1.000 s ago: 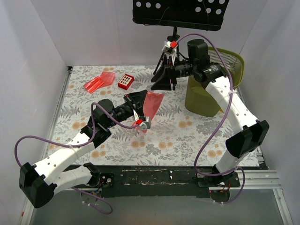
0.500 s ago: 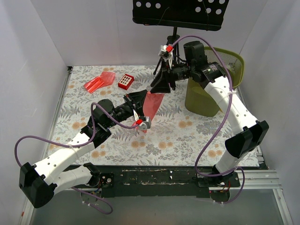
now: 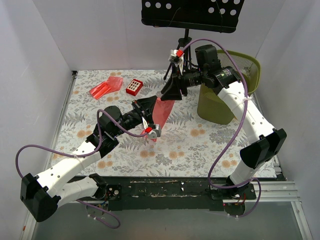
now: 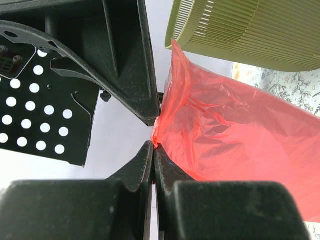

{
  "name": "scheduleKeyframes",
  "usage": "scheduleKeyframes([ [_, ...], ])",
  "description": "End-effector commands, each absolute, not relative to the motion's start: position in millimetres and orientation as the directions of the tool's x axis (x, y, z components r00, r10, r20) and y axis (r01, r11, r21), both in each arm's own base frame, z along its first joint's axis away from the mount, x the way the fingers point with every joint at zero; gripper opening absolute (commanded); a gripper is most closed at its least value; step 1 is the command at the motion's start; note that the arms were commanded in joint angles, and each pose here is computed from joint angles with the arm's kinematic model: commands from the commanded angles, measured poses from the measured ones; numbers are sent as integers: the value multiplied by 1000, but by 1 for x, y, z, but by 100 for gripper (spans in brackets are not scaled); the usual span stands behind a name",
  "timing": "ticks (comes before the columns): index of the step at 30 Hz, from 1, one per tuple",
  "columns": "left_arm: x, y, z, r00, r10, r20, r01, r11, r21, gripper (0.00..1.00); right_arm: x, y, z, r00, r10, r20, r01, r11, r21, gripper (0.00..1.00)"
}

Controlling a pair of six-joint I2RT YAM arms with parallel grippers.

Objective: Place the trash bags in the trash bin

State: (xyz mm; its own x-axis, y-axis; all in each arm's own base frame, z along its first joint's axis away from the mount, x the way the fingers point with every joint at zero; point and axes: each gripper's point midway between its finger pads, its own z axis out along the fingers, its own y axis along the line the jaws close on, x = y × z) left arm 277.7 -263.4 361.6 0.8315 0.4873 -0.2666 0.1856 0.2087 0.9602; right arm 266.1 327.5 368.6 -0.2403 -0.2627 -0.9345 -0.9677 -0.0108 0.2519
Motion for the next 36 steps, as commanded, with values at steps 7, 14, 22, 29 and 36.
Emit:
scheduleKeyframes([
  [7, 278, -259, 371, 830, 497, -252, 153, 232, 961, 0, 261, 326, 377, -209, -252, -945, -975, -21, 221, 52],
  [14, 278, -257, 372, 829, 499, -254, 150, 239, 959, 0, 272, 326, 372, -207, -263, -942, -978, 28, 207, 46],
  [22, 278, -256, 374, 825, 503, -257, 150, 244, 958, 0, 272, 329, 373, -209, -263, -942, -977, 20, 211, 43],
  [29, 281, -256, 375, 821, 510, -257, 147, 247, 958, 0, 262, 331, 373, -185, -274, -944, -981, -13, 196, 42],
  [36, 283, -257, 377, 817, 511, -266, 150, 256, 955, 0, 258, 333, 368, -135, -304, -943, -989, -9, 145, 42],
])
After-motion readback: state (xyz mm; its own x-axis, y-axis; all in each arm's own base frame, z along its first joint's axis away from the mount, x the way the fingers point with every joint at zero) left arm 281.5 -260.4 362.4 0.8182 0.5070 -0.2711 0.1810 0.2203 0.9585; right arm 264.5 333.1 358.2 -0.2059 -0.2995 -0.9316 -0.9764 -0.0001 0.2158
